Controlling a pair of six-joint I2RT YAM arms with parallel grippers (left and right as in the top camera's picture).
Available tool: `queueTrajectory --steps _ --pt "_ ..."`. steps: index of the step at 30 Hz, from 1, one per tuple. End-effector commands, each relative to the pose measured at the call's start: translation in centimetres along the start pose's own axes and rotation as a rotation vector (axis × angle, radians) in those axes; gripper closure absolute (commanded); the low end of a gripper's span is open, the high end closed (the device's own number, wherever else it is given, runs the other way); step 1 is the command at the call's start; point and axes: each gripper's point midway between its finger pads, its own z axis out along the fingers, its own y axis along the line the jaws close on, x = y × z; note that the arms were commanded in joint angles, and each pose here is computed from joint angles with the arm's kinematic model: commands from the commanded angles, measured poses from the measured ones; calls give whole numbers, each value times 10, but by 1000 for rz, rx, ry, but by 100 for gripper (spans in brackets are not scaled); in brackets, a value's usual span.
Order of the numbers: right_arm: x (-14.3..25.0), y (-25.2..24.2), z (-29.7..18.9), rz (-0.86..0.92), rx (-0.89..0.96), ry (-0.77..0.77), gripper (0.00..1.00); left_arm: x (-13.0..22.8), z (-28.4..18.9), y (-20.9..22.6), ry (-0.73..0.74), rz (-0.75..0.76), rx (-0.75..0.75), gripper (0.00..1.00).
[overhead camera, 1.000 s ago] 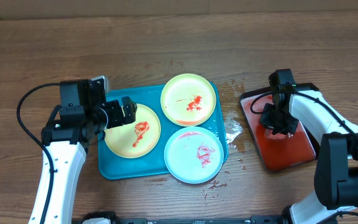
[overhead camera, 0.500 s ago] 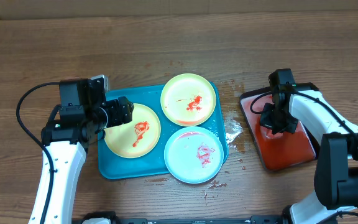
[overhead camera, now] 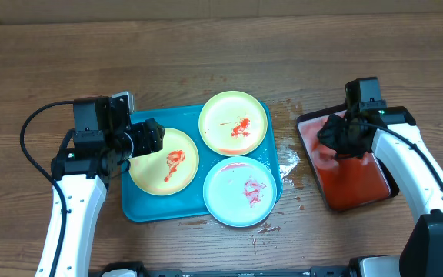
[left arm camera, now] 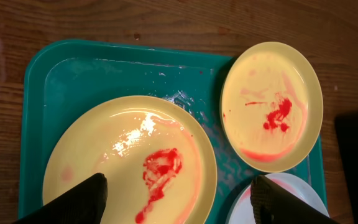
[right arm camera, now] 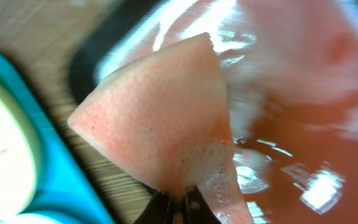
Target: Clean dirty plates on tray and stack at the side
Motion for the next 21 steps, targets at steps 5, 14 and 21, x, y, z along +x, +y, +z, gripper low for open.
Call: queueTrajectory --steps 5,14,21 --pt "-2 46 -15 -75 -256 22 96 -7 -3 -4 -10 21 13 25" --pt "-4 -6 8 26 -168 15 96 -3 -3 -4 5 16 16 24" --pt "4 -22 23 12 -302 25 96 -4 -3 -4 3 17 16 24"
